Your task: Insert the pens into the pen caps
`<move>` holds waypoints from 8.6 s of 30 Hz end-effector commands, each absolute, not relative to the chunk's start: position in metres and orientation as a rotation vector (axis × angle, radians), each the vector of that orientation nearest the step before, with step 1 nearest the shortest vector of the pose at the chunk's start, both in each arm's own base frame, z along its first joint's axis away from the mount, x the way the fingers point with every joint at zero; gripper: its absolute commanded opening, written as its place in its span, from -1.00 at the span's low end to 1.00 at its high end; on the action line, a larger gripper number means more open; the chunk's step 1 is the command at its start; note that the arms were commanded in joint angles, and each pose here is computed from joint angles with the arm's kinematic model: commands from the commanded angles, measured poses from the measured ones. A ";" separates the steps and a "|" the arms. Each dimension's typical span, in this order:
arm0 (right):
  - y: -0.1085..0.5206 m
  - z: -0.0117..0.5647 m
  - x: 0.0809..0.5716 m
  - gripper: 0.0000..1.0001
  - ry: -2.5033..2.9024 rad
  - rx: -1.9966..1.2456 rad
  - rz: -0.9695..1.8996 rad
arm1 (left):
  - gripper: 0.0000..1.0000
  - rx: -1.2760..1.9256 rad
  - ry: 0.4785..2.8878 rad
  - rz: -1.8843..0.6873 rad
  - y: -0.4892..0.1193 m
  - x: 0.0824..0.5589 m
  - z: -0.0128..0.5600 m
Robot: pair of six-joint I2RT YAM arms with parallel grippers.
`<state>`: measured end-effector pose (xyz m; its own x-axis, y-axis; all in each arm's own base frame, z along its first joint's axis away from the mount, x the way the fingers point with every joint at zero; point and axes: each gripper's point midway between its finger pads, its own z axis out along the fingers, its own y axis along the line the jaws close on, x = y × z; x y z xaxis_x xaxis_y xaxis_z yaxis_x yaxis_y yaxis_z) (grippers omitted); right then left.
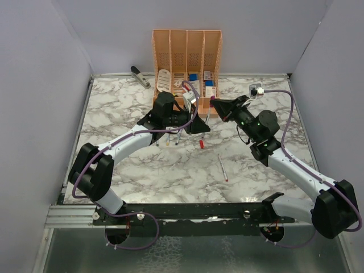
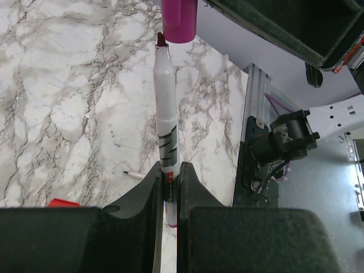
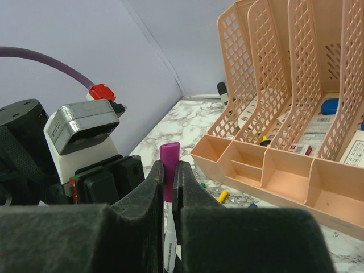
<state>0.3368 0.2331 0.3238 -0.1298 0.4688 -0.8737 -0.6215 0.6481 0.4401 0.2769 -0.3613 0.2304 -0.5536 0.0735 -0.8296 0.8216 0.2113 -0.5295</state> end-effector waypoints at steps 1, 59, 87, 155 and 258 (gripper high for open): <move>0.234 0.327 0.334 -0.98 1.400 -0.168 0.933 | -1.00 0.873 1.739 -1.427 -0.366 0.273 0.247; 0.231 0.319 0.336 -0.98 1.397 -0.150 0.916 | -1.00 0.834 1.752 -1.399 -0.364 0.277 0.247; 0.253 0.290 0.321 -0.98 1.496 -0.225 1.037 | -1.00 0.786 1.716 -1.366 -0.366 0.289 0.263; 0.291 0.151 0.372 -0.98 2.129 -0.086 0.534 | 0.30 0.332 1.975 -0.886 -0.254 0.324 0.196; 0.206 0.067 0.299 -0.98 2.549 0.000 -0.023 | 0.29 0.432 1.965 -0.943 -0.266 0.327 0.190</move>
